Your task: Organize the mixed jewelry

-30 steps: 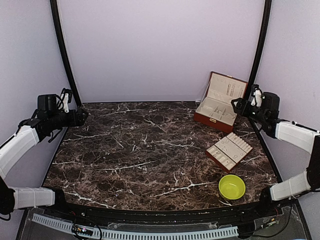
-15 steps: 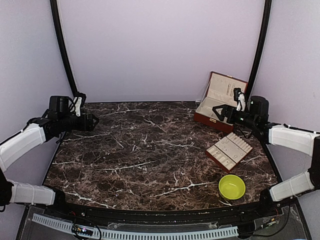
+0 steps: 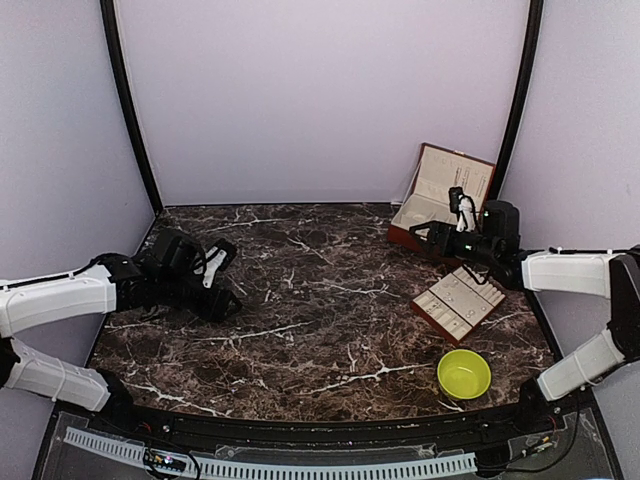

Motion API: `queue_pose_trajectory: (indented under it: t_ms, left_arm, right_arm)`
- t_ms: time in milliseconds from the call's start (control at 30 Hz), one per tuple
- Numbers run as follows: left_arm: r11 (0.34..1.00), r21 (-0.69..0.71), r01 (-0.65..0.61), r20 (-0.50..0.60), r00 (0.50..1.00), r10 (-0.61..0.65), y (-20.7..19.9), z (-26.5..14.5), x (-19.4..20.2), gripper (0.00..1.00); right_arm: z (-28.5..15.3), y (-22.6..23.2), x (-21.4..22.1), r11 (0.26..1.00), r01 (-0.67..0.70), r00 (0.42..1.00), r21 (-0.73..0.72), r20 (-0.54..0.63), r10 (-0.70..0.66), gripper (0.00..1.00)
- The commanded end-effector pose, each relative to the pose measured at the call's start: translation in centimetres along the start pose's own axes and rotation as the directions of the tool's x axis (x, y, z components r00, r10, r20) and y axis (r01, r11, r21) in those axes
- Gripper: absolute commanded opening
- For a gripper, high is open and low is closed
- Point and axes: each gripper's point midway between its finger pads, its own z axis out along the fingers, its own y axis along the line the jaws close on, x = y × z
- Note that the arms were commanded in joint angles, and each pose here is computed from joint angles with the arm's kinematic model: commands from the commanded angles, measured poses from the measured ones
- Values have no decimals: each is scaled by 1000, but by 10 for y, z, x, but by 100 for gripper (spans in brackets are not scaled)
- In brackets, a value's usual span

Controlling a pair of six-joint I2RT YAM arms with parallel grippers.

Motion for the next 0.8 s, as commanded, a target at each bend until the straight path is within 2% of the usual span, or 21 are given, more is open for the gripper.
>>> queue_pose_trajectory:
  t_ms: [0,133,233,500,767]
  left_arm:
    - [990,-100,96,-152,982,-110,13,1,45,52]
    - [965,-164,206,-223,945,-240,17,3,72,45]
    - [954,-178,243,-249,926,-283,12,8,84,44]
    - [958,-193,213,-296,918,-264,10,20,101,40]
    - [958,-218,186,-333,909,-252,14,30,108,29]
  right_arm:
    - [6,9,-6,998,-5,999,-60,39,7,88]
    - [7,7,-4,998,-18,999,-58,46,21,89]
    - [7,5,-4,998,-30,998,-51,52,33,89]
    - [8,1,0,999,-18,999,-26,39,19,88]
    - [9,-1,0,999,-23,999,-22,41,24,88]
